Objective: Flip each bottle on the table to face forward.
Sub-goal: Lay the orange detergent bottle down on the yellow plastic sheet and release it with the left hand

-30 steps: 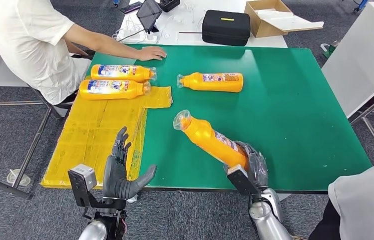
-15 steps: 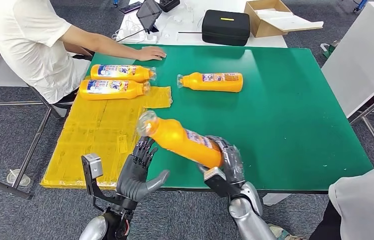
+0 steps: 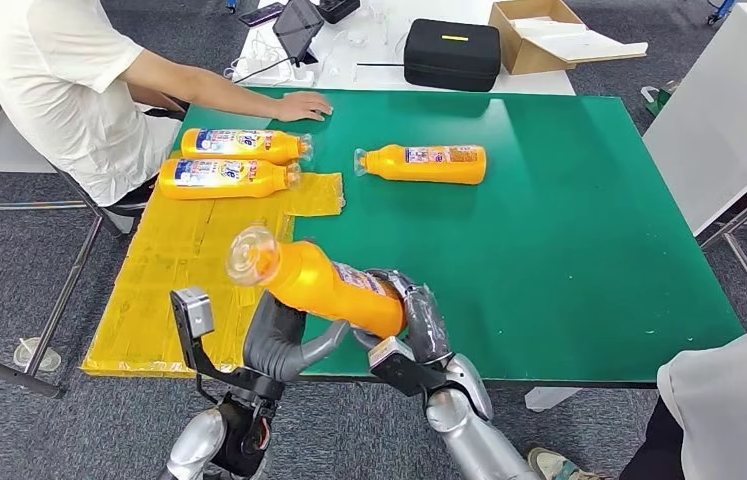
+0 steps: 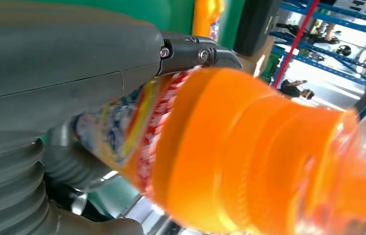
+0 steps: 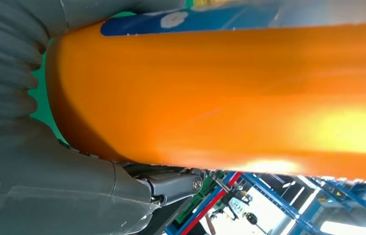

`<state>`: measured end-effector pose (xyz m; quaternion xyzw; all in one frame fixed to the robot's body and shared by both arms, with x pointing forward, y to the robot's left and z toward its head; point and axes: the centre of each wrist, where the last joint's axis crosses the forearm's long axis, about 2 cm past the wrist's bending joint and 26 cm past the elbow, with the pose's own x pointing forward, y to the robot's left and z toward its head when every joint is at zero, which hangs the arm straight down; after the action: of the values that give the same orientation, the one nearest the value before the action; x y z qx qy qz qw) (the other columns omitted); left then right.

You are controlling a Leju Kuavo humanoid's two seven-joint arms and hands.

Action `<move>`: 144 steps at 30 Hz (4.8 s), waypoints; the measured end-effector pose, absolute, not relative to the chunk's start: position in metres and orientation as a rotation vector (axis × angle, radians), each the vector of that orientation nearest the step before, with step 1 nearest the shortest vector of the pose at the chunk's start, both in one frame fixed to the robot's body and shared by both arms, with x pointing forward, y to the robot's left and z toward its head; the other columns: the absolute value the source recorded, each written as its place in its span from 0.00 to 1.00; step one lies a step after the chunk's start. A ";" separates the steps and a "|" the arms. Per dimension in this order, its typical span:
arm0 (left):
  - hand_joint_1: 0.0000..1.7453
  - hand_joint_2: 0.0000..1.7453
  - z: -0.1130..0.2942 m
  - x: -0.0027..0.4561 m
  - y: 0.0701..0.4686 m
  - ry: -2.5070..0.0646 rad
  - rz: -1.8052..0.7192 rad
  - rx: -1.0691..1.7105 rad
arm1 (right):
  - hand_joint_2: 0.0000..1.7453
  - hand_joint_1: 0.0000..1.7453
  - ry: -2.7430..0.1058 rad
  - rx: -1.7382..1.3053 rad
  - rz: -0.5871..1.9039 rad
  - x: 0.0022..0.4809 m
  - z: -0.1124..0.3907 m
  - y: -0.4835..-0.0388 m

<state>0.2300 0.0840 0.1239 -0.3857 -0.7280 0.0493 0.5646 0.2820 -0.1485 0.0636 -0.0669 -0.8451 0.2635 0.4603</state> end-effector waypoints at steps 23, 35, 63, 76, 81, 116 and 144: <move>1.00 1.00 0.140 0.242 0.076 -1.829 0.150 -0.778 | 1.00 0.97 -2.083 -0.078 0.698 0.282 0.065 -0.122; 1.00 1.00 0.143 0.245 0.075 -1.851 0.144 -0.757 | 1.00 0.00 -2.064 -0.029 0.682 0.282 0.066 -0.119; 1.00 1.00 0.121 0.296 0.164 -2.159 -0.259 0.634 | 1.00 0.00 -2.087 -0.469 0.619 0.239 0.036 -0.189; 1.00 1.00 0.080 0.330 0.170 -1.789 -0.836 0.629 | 1.00 0.00 -2.146 -0.397 0.593 0.255 0.053 -0.179; 0.99 1.00 0.075 0.341 0.169 -1.671 -0.978 0.455 | 1.00 0.00 -2.172 -0.353 0.583 0.263 0.060 -0.173; 0.00 1.00 0.080 0.385 0.212 -1.200 -1.409 0.195 | 1.00 0.00 -2.214 -0.234 0.590 0.276 0.072 -0.154; 0.00 1.00 0.063 0.321 0.172 -1.851 -0.918 -0.263 | 1.00 0.00 -2.153 -0.177 0.619 0.260 0.055 -0.157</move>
<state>0.3211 0.1723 0.0632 -0.1090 -0.7671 -0.3803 0.5051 0.2595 -0.1570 0.0545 -0.0711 -0.8639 0.2483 0.4323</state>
